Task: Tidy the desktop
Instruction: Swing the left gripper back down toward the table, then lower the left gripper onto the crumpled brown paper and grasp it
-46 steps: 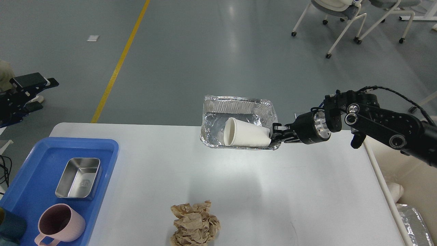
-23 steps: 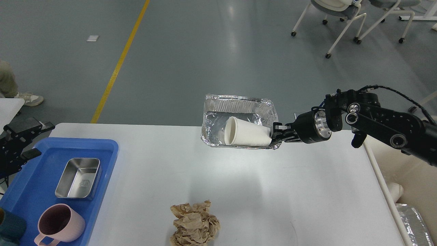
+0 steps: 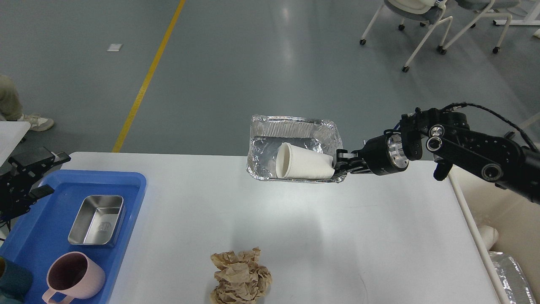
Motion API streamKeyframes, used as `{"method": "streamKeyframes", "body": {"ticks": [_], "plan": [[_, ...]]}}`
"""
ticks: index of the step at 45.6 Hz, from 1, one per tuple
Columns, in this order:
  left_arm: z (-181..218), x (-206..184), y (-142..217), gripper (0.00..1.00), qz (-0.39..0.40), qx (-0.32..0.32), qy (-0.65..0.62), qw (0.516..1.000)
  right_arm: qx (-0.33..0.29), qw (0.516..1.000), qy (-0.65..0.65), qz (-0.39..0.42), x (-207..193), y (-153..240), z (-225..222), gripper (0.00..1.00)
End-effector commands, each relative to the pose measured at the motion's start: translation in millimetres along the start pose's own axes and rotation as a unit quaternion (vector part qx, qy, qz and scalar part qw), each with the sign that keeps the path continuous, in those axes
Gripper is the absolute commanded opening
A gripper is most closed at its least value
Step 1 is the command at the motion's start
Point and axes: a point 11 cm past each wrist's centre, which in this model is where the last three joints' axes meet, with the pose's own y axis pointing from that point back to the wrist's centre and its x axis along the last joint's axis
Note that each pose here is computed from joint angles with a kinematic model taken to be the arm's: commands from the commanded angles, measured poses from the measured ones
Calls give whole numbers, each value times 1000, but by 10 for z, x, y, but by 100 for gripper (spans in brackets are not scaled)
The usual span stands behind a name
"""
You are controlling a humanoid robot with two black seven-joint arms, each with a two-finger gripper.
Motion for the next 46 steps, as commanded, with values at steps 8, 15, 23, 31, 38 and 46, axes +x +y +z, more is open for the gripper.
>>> {"method": "streamKeyframes", "body": {"ticks": [8, 15, 23, 31, 38, 46], "plan": [[45, -162, -441, 97, -105, 21, -261, 959, 2, 1000, 2, 0, 9, 1, -23, 0], [351, -375, -668, 97, -178, -5, -351, 919, 2, 1000, 3, 0, 7, -4, -27, 0], [746, -746, -926, 97, -237, -46, -487, 839, 3, 1000, 3, 1, 14, -5, -38, 0], [1076, -1127, -1083, 97, -293, -80, -586, 751, 3, 1000, 3, 2, 20, 2, -36, 0], [1285, -1480, -1189, 97, -328, -96, -616, 709, 3, 1000, 2, 3, 22, 7, -34, 0], [1363, -1884, -1256, 97, -373, -103, -654, 650, 4, 1000, 2, 3, 20, -3, -37, 0]]}}
